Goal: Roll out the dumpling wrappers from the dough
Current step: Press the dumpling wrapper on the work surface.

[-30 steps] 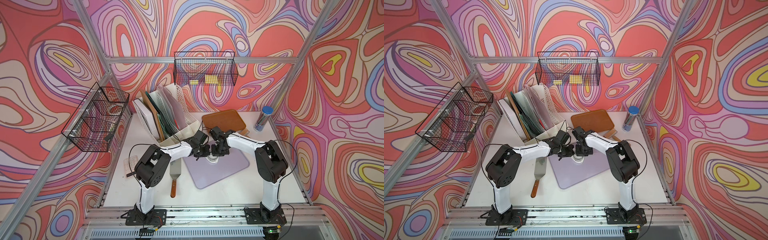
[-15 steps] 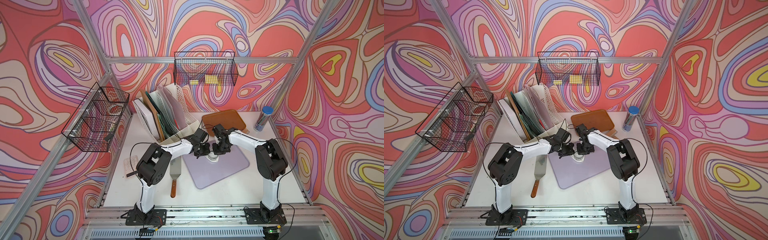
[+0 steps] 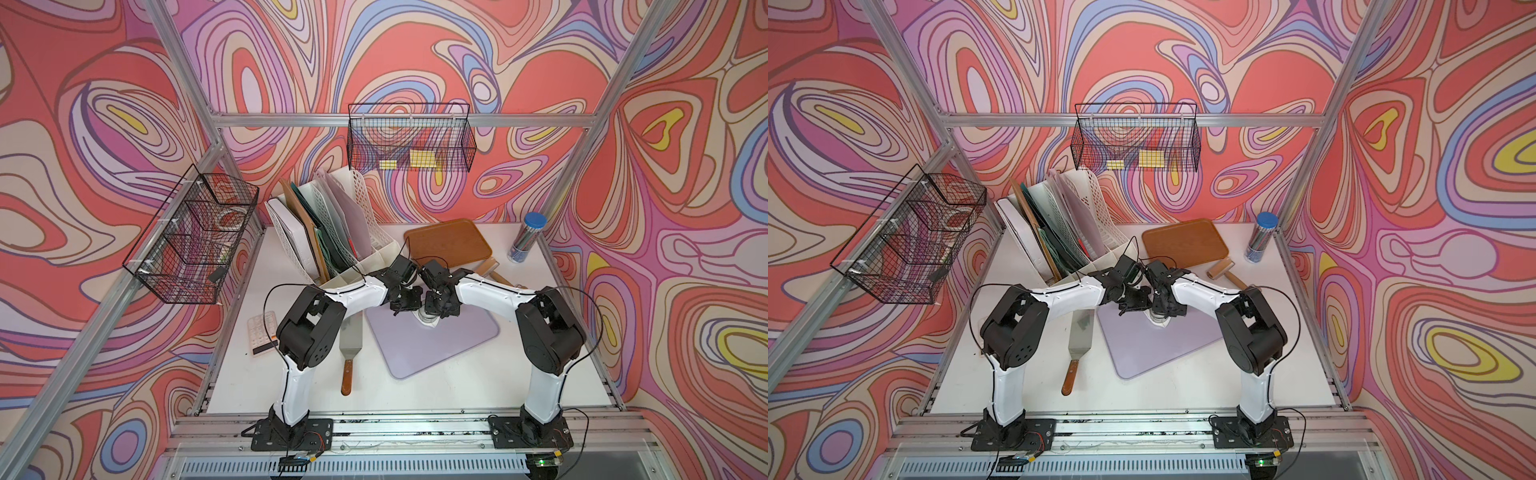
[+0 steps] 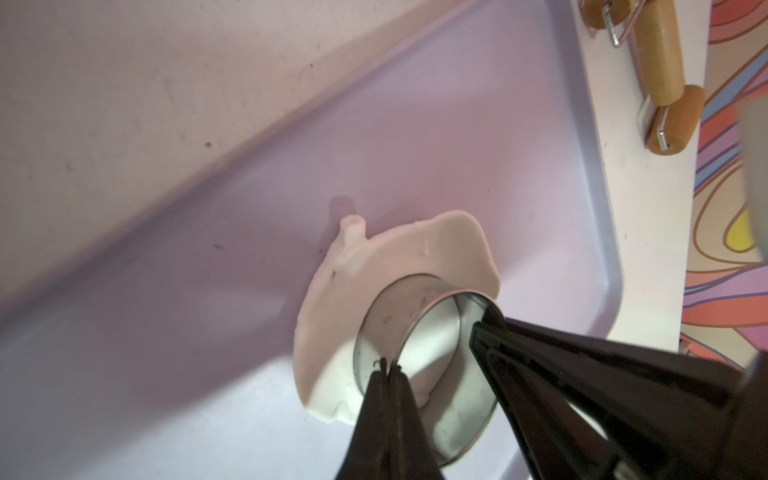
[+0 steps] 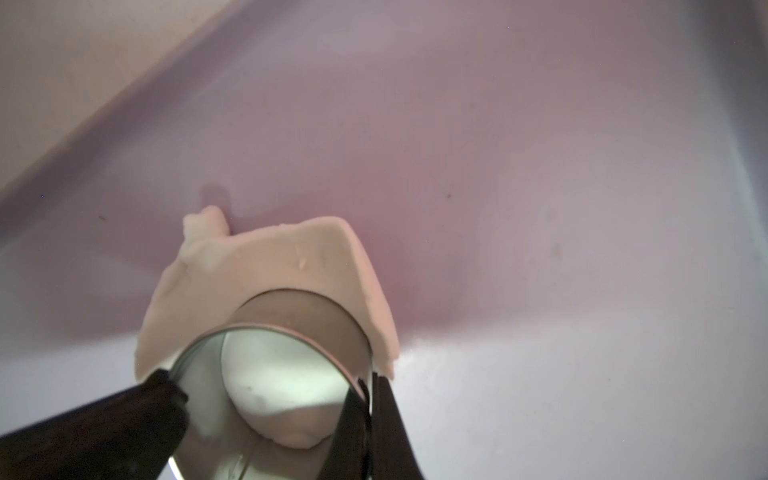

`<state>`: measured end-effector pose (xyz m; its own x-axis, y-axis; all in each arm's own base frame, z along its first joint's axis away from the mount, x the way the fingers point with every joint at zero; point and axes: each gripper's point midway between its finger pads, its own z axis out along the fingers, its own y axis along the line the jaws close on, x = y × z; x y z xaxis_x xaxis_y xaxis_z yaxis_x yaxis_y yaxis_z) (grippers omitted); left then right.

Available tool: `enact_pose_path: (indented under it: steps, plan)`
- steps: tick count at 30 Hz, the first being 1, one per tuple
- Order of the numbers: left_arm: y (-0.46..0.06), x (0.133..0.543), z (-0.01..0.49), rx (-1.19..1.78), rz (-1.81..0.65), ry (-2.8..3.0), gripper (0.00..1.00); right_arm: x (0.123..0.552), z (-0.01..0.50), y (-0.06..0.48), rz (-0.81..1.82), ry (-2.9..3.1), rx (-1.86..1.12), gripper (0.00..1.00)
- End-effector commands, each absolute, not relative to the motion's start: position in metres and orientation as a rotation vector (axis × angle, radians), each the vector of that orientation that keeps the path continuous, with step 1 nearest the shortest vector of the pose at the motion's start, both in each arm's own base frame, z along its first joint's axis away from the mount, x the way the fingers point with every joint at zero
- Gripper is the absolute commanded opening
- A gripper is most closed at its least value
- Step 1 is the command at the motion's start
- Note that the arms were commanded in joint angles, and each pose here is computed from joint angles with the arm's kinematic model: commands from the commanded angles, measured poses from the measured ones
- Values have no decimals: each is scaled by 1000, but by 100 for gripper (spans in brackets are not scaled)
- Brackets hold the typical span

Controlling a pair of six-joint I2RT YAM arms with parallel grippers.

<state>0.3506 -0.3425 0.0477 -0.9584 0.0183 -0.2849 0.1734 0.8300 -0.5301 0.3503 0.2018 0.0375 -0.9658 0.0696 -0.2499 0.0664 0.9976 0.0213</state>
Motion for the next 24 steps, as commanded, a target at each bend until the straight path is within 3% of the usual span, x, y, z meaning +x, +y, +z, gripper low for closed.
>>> enact_pose_path:
  steps: [1, 9, 19, 24]
  plan:
    - [-331, 247, -18, 130, -821, 3098, 0, 412, 39, 255, 290, 2719, -180, 0]
    - [-329, 266, 22, 122, -855, 2956, 0, 412, 53, 257, 253, 2686, -536, 0]
    - [-290, 292, 85, 81, -811, 2703, 43, 382, 59, 210, 92, 2747, -484, 0]
    - [-262, 291, 87, 37, -781, 2653, 49, 374, 66, 212, 177, 2745, -471, 0]
